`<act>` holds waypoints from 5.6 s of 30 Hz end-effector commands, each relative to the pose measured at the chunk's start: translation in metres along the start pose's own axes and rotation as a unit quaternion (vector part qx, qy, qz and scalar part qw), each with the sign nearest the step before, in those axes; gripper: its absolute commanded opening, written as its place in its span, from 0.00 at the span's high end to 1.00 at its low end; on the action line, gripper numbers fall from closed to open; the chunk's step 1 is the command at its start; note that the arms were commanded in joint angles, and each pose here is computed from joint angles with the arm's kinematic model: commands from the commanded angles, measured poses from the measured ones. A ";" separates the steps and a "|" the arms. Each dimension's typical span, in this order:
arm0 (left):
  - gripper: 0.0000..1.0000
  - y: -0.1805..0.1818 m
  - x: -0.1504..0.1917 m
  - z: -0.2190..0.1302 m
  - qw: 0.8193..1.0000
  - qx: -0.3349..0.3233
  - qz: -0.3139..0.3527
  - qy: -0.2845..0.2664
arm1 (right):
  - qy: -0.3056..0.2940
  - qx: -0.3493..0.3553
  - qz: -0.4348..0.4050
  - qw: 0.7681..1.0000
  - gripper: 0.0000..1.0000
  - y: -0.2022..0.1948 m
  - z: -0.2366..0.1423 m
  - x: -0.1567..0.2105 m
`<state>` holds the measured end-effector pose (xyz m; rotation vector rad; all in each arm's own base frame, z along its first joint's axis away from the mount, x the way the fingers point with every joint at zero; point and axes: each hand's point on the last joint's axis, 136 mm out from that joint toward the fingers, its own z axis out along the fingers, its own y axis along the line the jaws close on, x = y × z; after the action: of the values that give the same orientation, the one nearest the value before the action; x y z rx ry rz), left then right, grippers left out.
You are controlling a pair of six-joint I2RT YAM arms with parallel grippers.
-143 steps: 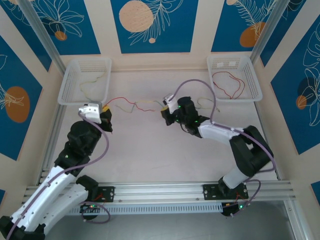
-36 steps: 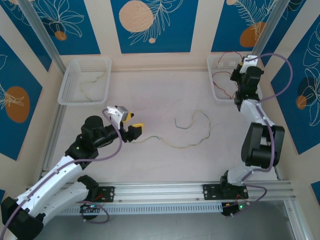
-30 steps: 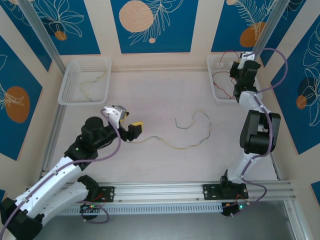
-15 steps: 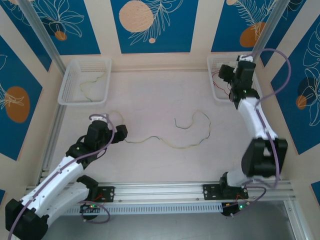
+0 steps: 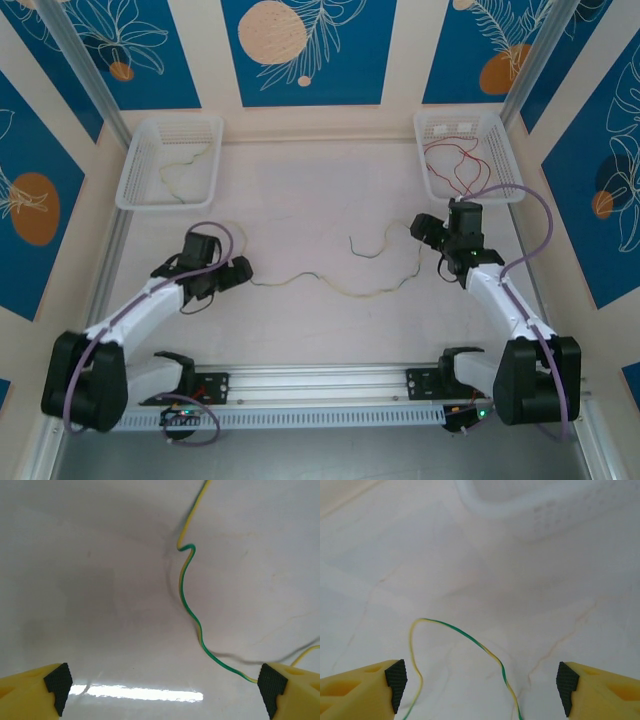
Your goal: Untangle the cables
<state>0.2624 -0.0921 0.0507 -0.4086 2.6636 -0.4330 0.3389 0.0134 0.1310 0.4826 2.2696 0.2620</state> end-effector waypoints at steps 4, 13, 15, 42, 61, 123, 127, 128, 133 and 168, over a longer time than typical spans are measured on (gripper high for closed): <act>0.06 -0.034 -0.015 0.013 0.997 0.035 0.061 -0.006 | 0.039 0.025 0.027 0.999 0.17 -0.017 0.022 0.017; 0.15 -0.042 -0.016 0.030 0.997 0.031 0.076 -0.009 | 0.157 -0.080 0.006 0.984 0.18 0.027 0.057 0.028; 0.15 -0.045 -0.017 0.032 0.996 0.034 0.081 -0.008 | 0.181 -0.103 -0.006 0.978 0.19 0.041 0.063 0.035; 0.43 -0.194 -0.013 0.054 0.960 0.152 0.234 -0.030 | 0.263 -0.277 -0.112 0.917 0.85 0.218 0.052 0.105; 0.04 -0.194 -0.018 0.063 0.956 0.104 0.275 -0.023 | 0.043 -0.004 0.178 0.983 0.22 -0.012 -0.065 0.019; 0.88 -0.191 -0.041 0.006 0.944 0.093 0.294 -0.116 | 0.195 -0.100 -0.126 0.967 1.00 0.169 0.055 0.114; 0.61 -0.189 -0.056 -0.036 0.943 0.095 0.275 -0.165 | 0.157 -0.074 -0.028 0.984 1.00 0.132 0.048 0.084; 0.57 -0.189 -0.059 -0.048 0.943 0.095 0.267 -0.176 | 0.147 -0.064 -0.005 0.987 1.00 0.125 0.044 0.078; 0.49 -0.179 -0.062 -0.091 0.946 0.096 0.244 -0.189 | 0.109 -0.038 0.033 0.993 1.00 0.101 0.034 0.064; 0.19 -0.085 0.034 -0.028 0.989 0.008 0.149 0.004 | 0.095 -0.058 0.041 0.993 1.00 0.088 0.025 0.054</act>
<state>0.2340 -0.1711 0.0816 -0.0665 2.7067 -0.3685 0.3476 0.1188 0.1033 0.5151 2.4188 0.5042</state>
